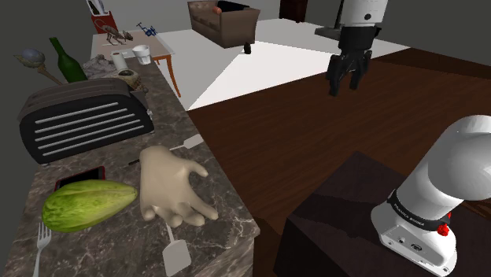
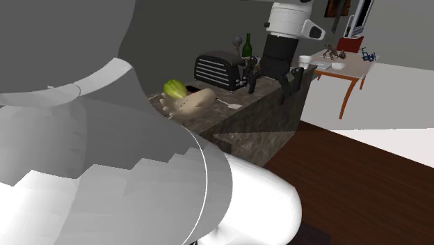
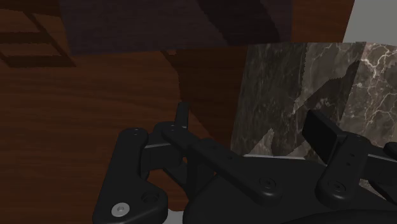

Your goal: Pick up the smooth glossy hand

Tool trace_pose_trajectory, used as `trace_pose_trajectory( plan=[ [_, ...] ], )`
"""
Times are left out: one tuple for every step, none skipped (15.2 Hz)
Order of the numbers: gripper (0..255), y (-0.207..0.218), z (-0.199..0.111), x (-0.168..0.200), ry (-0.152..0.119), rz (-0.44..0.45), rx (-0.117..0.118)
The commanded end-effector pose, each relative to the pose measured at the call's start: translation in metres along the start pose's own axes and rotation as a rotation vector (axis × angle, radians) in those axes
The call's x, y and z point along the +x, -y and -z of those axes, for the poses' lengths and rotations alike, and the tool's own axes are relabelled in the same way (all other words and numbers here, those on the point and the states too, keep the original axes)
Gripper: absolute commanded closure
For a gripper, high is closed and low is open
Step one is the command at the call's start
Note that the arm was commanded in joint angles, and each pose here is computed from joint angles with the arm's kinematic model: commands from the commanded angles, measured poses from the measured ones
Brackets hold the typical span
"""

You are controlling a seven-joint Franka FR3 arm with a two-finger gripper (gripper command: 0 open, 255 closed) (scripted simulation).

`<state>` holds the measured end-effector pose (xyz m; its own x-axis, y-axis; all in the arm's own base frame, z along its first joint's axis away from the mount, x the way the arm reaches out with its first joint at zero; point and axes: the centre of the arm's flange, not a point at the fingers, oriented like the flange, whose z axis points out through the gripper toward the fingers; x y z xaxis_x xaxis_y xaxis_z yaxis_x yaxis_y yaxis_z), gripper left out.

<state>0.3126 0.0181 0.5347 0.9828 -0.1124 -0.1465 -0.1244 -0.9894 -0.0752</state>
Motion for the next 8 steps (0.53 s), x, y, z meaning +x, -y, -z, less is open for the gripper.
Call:
trace_pose_trajectory(
  plan=[
    [0, 0.000, 0.000, 0.000, 0.000, 0.000, 0.000],
    [0, 0.011, -0.004, 0.006, 0.002, 0.002, -0.001],
    [0, 0.023, -0.009, 0.011, 0.003, 0.005, -0.001],
    [0, 0.034, -0.014, 0.017, 0.005, 0.007, -0.002],
    [0, 0.045, -0.018, 0.022, 0.007, 0.009, -0.002],
    [0, 0.057, -0.023, 0.027, 0.008, 0.012, -0.003],
    [0, 0.068, -0.027, 0.033, 0.010, 0.014, -0.004],
    [0, 0.079, -0.032, 0.038, 0.011, 0.016, -0.004]
  ],
)
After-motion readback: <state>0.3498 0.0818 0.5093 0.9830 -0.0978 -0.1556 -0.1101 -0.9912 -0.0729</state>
